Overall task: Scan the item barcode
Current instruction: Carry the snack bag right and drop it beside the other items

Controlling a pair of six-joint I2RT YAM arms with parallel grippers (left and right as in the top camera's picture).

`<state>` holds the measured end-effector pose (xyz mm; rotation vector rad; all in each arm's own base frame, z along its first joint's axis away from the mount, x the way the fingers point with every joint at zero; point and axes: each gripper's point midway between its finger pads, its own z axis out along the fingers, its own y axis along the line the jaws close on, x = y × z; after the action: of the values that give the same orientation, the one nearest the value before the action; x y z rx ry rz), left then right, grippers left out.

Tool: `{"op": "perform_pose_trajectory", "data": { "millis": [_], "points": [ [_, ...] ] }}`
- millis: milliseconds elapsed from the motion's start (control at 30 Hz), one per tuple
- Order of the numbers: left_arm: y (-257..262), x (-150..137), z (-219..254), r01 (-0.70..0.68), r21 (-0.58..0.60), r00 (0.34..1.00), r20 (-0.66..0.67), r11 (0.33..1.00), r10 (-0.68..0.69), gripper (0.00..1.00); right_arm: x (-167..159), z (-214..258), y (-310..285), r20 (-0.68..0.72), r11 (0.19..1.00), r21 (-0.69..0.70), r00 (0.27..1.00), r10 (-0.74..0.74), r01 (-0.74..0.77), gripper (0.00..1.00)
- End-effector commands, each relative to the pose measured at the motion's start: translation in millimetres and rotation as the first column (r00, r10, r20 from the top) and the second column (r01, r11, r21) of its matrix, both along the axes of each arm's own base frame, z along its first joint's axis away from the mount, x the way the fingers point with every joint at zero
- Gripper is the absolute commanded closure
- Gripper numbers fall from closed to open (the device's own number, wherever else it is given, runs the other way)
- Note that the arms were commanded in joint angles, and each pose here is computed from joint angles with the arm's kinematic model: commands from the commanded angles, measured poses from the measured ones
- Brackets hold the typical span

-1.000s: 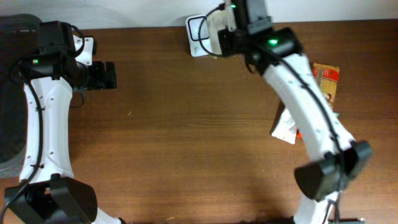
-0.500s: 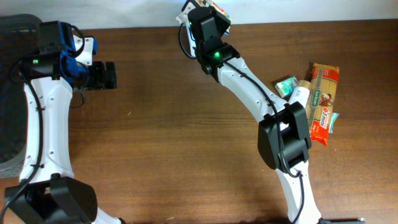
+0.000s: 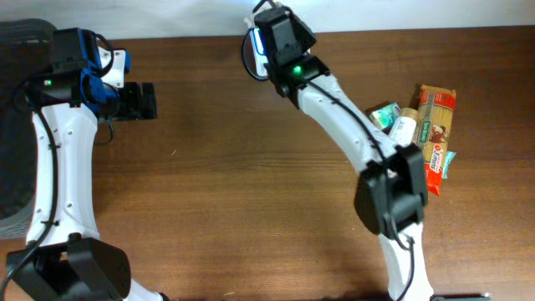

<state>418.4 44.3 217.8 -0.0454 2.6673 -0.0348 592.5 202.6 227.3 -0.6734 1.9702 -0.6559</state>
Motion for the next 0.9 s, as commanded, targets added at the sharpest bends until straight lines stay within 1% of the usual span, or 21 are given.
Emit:
{"op": "perform_pose_trajectory", "data": {
  "millis": [0, 33, 67, 100, 133, 167, 200, 233, 300, 333, 367, 400, 467, 533, 567, 600, 667, 700, 800, 833, 867],
  "points": [
    [-1, 0, 7, -0.006, -0.011, 1.000, 0.018, 1.000, 0.006, 0.01, -56, 117, 1, 0.061, 0.899, 0.432, 0.997, 0.048, -0.070, 0.96],
    [-1, 0, 7, -0.005, -0.011, 1.000, 0.018, 1.000, 0.006, 0.01, -87, 130, -1, -0.019, 0.815, 0.575, 0.994, 0.103, -0.074, 0.96],
    [-1, 0, 7, -0.006, -0.011, 1.000, 0.018, 1.000, 0.006, 0.01, -115, 140, -8, -0.102, 0.712, 0.701, 0.985, 0.140, -0.029, 0.96],
    [-1, 0, 7, -0.006, -0.011, 1.000, 0.018, 1.000, 0.006, 0.01, -139, 142, -21, -0.178, 0.657, 0.753, 0.969, 0.172, 0.021, 0.96],
    [-1, 0, 7, -0.006, -0.011, 1.000, 0.018, 1.000, 0.006, 0.01, -159, 140, -51, -0.265, 0.617, 0.776, 0.955, 0.133, 0.129, 0.96],
    [-1, 0, 7, -0.006, -0.011, 1.000, 0.018, 1.000, 0.006, 0.01, -169, 128, -93, -0.361, 0.591, 0.758, 0.932, 0.027, 0.276, 0.96],
    [-1, 0, 7, -0.006, -0.011, 1.000, 0.018, 1.000, 0.006, 0.01, -175, 114, -127, -0.431, 0.574, 0.726, 0.901, -0.048, 0.378, 0.96],
    [-1, 0, 7, -0.006, -0.011, 1.000, 0.018, 1.000, 0.006, 0.01, -182, 92, -172, -0.525, 0.533, 0.673, 0.839, -0.144, 0.513, 0.96],
    [-1, 0, 7, -0.005, -0.011, 1.000, 0.018, 1.000, 0.006, 0.01, -185, 58, -228, -0.612, 0.469, 0.605, 0.753, -0.243, 0.643, 0.96],
    [-1, 0, 7, -0.006, -0.011, 1.000, 0.018, 1.000, 0.006, 0.01, -184, 33, -256, -0.656, 0.417, 0.573, 0.700, -0.282, 0.705, 0.96],
    [-1, 0, 7, -0.006, -0.011, 1.000, 0.018, 1.000, 0.006, 0.01, -183, 5, -264, -0.701, 0.413, 0.560, 0.676, -0.226, 0.718, 0.96],
    [-1, 0, 7, -0.006, -0.011, 1.000, 0.018, 1.000, 0.006, 0.01, -184, -9, -265, -0.724, 0.416, 0.553, 0.663, -0.190, 0.722, 0.96],
    [-1, 0, 7, -0.005, -0.011, 1.000, 0.018, 1.000, 0.006, 0.01, -191, -48, -279, -0.782, 0.389, 0.495, 0.594, -0.191, 0.777, 0.96],
    [-1, 0, 7, -0.006, -0.011, 1.000, 0.018, 1.000, 0.006, 0.01, -199, -70, -293, -0.814, 0.354, 0.455, 0.543, -0.207, 0.817, 0.94],
    [-1, 0, 7, -0.006, -0.011, 1.000, 0.018, 1.000, 0.006, 0.01, -206, -80, -308, -0.828, 0.334, 0.421, 0.507, -0.238, 0.843, 0.89],
    [-1, 0, 7, -0.005, -0.011, 1.000, 0.018, 1.000, 0.006, 0.01, -212, -86, -326, -0.833, 0.310, 0.391, 0.477, -0.281, 0.866, 0.72],
    [-1, 0, 7, -0.006, -0.011, 1.000, 0.018, 1.000, 0.006, 0.01, -219, -86, -344, -0.832, 0.277, 0.379, 0.456, -0.315, 0.883, 0.61],
    [-1, 0, 7, -0.006, -0.011, 1.000, 0.018, 1.000, 0.006, 0.01, -222, -86, -352, -0.834, 0.255, 0.379, 0.448, -0.322, 0.889, 0.49],
    [-1, 0, 7, -0.006, -0.011, 1.000, 0.019, 1.000, 0.006, 0.01, -229, -76, -359, -0.836, 0.238, 0.375, 0.438, -0.330, 0.896, 0.37],
    [-1, 0, 7, -0.006, -0.011, 1.000, 0.018, 1.000, 0.006, 0.01, -228, -65, -358, -0.827, 0.245, 0.387, 0.452, -0.334, 0.889, 0.36],
    [-1, 0, 7, -0.005, -0.011, 1.000, 0.019, 1.000, 0.006, 0.01, -225, -46, -353, -0.807, 0.269, 0.411, 0.485, -0.338, 0.871, 0.36]
  ]
}}
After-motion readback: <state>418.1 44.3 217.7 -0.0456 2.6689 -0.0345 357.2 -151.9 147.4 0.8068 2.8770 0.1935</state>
